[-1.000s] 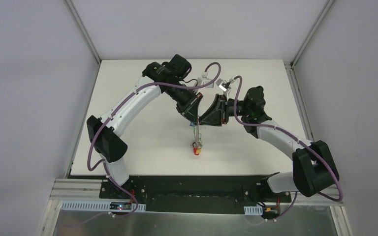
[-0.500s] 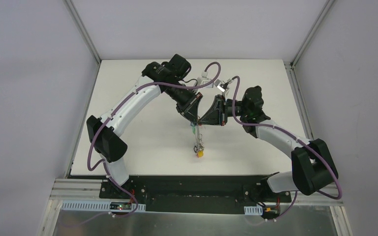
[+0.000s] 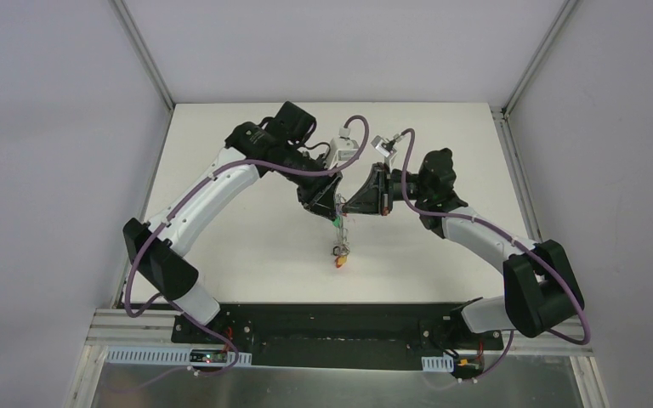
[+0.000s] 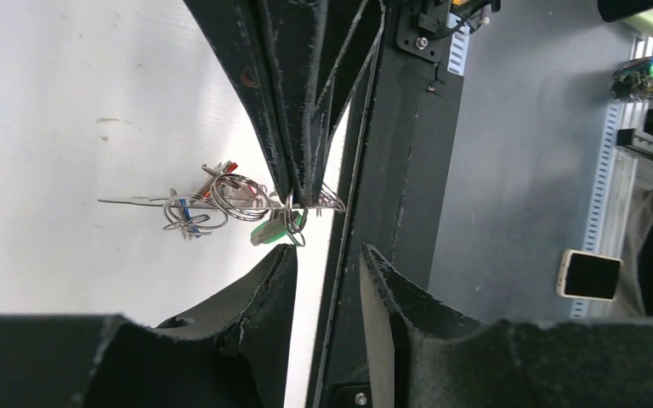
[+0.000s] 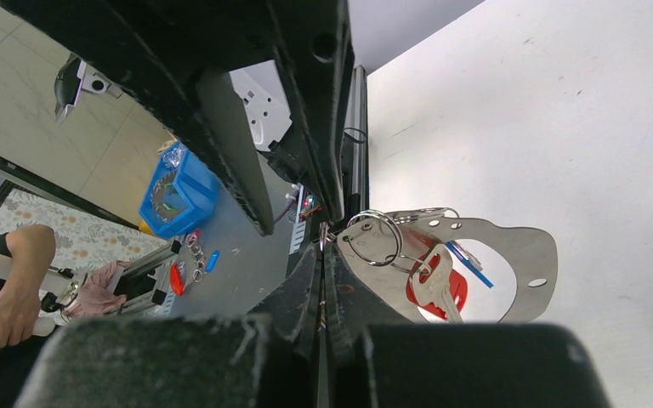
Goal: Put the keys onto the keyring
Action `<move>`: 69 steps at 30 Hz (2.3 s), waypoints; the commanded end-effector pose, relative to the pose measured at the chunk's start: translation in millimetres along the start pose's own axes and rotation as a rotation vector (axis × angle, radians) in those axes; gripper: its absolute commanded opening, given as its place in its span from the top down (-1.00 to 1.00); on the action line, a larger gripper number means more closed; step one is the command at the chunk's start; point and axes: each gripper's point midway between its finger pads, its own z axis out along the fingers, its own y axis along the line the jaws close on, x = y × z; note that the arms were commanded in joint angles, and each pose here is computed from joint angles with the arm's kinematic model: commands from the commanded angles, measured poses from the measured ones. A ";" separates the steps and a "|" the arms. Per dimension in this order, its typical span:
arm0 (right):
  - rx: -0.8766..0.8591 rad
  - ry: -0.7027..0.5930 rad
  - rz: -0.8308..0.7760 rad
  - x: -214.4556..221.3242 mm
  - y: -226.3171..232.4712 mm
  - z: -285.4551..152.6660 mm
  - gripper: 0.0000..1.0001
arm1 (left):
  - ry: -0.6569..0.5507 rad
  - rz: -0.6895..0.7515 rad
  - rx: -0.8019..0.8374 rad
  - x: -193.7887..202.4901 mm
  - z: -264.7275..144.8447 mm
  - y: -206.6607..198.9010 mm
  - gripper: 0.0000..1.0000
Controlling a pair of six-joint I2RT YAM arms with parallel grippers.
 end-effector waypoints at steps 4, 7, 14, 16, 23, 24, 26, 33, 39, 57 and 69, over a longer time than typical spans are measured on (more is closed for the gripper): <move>-0.008 -0.047 -0.077 -22.0 7.9 -1.1 1.00 | -0.088 0.162 -0.053 -13.6 -4.9 2.4 0.31; -0.005 -0.050 -0.076 -22.2 6.9 -1.8 1.00 | -0.089 0.168 -0.044 -12.5 -1.6 4.0 0.32; -0.002 -0.050 -0.071 -22.1 5.3 -2.2 1.00 | -0.082 0.151 -0.027 -9.3 8.2 8.0 0.37; -0.001 -0.050 -0.071 -21.9 4.6 -2.3 1.00 | -0.084 0.148 -0.023 -9.3 9.8 8.2 0.44; 0.007 -0.057 -0.069 -24.1 3.0 -2.8 1.00 | -0.066 0.125 0.010 -4.3 16.7 6.3 0.93; 0.010 -0.060 -0.068 -24.2 2.3 -3.2 1.00 | -0.063 0.122 0.013 -3.5 17.8 6.2 0.99; 0.013 -0.063 -0.066 -24.6 2.1 -3.1 1.00 | -0.058 0.114 0.019 -2.1 19.1 6.2 1.00; 0.040 -0.082 -0.049 -27.3 -3.3 -3.2 1.00 | -0.054 0.106 -0.004 -3.2 22.3 7.3 1.00; 0.084 -0.098 -0.025 -26.8 -13.0 -3.7 1.00 | -0.040 0.084 -0.059 -6.9 26.8 13.1 0.96; 0.131 -0.119 -0.013 -27.6 -23.9 -10.5 1.00 | -0.063 0.064 -0.117 -15.9 20.4 19.1 0.48; 0.089 -0.095 -0.051 -27.1 -12.7 -13.8 1.00 | -0.182 -0.024 -0.053 -30.6 -1.7 24.1 0.24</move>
